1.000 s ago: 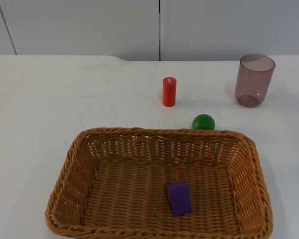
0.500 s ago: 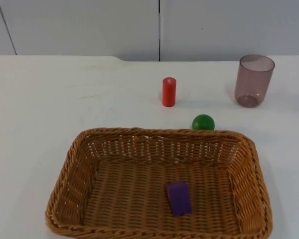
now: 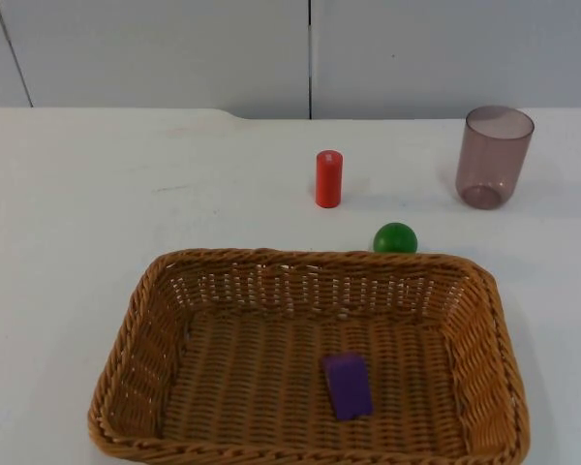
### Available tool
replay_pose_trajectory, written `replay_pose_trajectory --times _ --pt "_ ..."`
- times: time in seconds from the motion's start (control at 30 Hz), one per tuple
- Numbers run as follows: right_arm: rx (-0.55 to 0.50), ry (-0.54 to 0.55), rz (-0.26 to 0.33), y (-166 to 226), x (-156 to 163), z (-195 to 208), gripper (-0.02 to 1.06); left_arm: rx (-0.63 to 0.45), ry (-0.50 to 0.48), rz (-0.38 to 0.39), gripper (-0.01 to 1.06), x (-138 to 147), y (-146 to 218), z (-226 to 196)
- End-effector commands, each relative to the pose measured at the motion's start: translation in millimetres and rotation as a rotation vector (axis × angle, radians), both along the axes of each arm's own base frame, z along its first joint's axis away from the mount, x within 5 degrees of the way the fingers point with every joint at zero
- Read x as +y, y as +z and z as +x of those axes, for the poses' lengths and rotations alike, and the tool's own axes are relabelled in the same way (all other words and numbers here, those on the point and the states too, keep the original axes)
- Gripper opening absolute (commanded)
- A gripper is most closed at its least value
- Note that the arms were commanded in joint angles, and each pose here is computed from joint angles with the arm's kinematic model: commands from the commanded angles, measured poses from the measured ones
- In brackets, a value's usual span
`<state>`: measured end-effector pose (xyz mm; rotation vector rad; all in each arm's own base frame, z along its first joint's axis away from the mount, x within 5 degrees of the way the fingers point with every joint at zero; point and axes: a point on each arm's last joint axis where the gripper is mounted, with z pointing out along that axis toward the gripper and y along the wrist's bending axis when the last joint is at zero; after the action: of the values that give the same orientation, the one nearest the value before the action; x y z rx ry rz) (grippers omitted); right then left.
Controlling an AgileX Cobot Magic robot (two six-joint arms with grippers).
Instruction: Pick up the basket with the left hand and place the triangular block into the basket with the right hand.
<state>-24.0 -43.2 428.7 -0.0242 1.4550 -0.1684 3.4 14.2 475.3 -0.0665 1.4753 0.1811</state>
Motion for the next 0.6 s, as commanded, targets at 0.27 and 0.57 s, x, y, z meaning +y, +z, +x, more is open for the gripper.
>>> replay_pose_trajectory --times 0.27,0.57 --pt "-0.272 -0.019 -0.051 4 43 -49 1.05 -0.232 0.127 0.114 1.05 -10 -4 -74" --pt "-0.154 0.051 -0.061 -16 40 -61 1.05 -0.12 -0.079 0.127 1.05 -14 -55 -79"
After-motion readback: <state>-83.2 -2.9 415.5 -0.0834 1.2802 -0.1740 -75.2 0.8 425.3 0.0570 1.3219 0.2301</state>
